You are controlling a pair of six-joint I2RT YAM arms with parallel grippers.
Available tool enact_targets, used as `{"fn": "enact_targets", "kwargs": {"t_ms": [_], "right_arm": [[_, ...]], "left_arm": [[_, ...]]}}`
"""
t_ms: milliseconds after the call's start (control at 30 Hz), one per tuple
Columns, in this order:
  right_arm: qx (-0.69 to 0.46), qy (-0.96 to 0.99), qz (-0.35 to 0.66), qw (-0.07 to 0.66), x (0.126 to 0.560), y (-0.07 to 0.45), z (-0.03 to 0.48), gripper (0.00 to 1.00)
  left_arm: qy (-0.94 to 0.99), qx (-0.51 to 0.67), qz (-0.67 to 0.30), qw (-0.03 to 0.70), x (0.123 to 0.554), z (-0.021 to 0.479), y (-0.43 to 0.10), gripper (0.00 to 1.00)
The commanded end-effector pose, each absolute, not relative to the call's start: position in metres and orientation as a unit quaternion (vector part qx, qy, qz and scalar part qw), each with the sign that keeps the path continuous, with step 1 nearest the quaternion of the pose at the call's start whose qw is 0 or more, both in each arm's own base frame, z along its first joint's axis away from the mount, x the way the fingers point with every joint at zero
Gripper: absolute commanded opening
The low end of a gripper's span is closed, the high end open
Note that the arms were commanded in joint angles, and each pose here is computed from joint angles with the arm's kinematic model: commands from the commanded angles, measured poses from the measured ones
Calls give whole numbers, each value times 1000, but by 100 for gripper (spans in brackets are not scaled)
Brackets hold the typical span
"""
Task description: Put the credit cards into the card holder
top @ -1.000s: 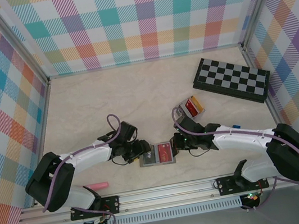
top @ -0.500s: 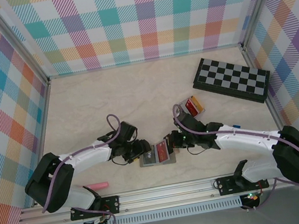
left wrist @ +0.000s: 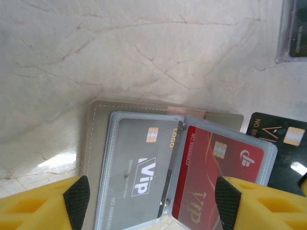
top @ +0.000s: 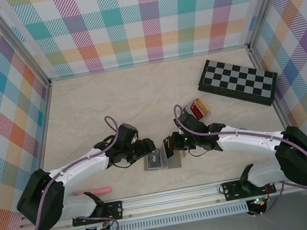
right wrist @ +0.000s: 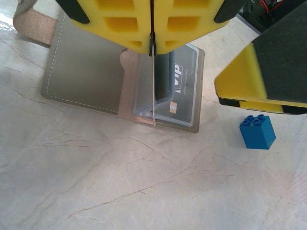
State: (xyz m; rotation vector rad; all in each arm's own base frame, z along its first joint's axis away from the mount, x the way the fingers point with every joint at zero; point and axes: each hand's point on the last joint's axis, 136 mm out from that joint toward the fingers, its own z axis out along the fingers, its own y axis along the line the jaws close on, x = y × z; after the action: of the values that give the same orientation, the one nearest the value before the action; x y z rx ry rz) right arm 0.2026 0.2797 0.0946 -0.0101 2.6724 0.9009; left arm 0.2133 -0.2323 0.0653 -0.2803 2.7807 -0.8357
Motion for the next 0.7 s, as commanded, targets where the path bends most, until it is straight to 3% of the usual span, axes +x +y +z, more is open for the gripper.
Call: {"fn": "enact_targets", "kwargs": {"t_ms": [0,300,667], "right_arm": [[-18,933,321,164,204,286,101,7],[-19,931,330,157,205,293,102,7],[-15,931,328,158,205,292,100,7]], "left_arm": [[946,-95,-284,121,211,66,-230,73],[929,-45,-340,138,211,96,-251,74],[934,54,-343,90,187,92,-285,74]]}}
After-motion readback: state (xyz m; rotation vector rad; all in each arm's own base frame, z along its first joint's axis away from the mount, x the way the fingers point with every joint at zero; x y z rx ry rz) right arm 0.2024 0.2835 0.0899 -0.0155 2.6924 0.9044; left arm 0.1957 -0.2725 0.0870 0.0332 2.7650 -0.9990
